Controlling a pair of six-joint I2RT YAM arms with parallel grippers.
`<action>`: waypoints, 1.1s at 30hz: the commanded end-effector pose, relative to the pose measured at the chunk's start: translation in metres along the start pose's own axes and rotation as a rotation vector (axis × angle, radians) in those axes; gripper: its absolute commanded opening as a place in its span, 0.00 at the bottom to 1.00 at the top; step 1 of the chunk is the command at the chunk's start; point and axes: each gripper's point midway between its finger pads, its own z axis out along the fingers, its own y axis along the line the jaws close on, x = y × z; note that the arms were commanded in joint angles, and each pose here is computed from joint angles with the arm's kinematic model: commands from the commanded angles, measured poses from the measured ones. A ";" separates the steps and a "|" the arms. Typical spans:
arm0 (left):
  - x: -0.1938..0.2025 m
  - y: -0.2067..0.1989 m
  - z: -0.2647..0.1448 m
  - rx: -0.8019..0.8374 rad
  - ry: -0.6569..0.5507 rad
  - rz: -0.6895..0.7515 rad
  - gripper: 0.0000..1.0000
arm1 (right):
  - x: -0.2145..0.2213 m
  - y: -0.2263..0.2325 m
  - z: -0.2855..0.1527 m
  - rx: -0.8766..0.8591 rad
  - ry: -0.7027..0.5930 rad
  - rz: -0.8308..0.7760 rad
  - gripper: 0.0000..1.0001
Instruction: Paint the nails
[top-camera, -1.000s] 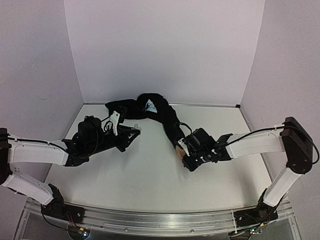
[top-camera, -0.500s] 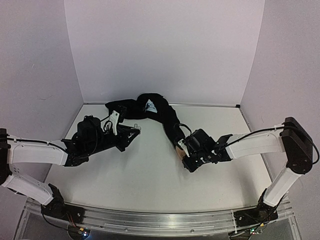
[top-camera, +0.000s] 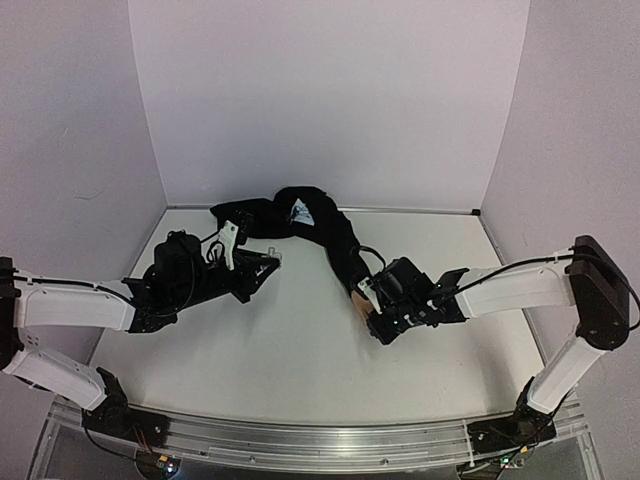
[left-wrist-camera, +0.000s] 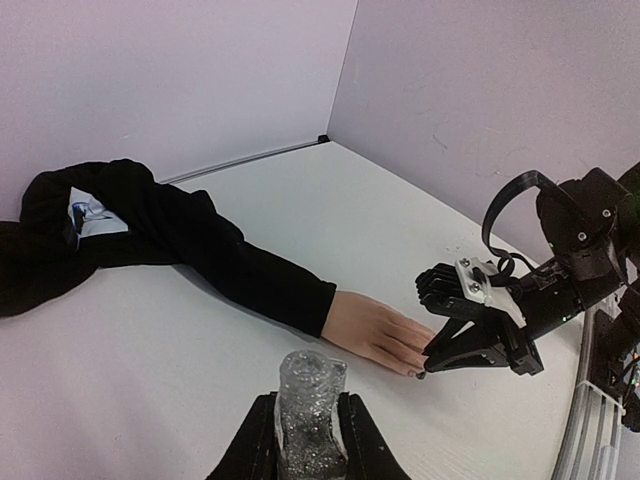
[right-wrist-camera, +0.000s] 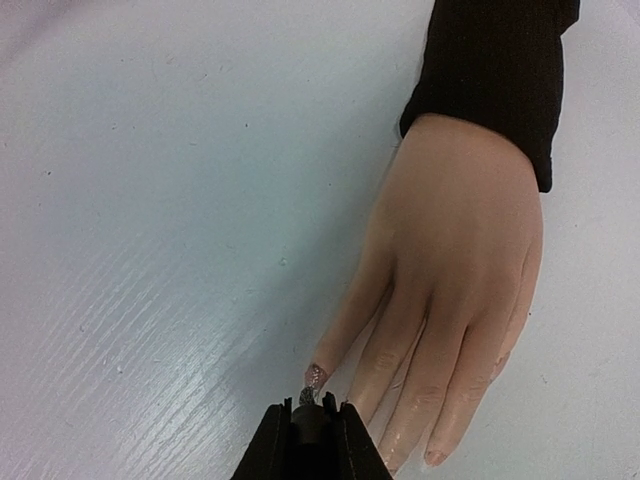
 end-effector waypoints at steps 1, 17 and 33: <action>-0.013 -0.005 -0.004 0.020 -0.036 -0.008 0.00 | -0.007 0.001 -0.010 0.001 -0.031 0.000 0.00; -0.012 -0.006 -0.003 0.024 -0.034 -0.009 0.00 | -0.020 0.002 -0.025 0.020 -0.055 -0.054 0.00; -0.012 -0.005 -0.004 0.019 -0.030 -0.003 0.00 | -0.026 0.003 -0.007 0.029 -0.046 -0.055 0.00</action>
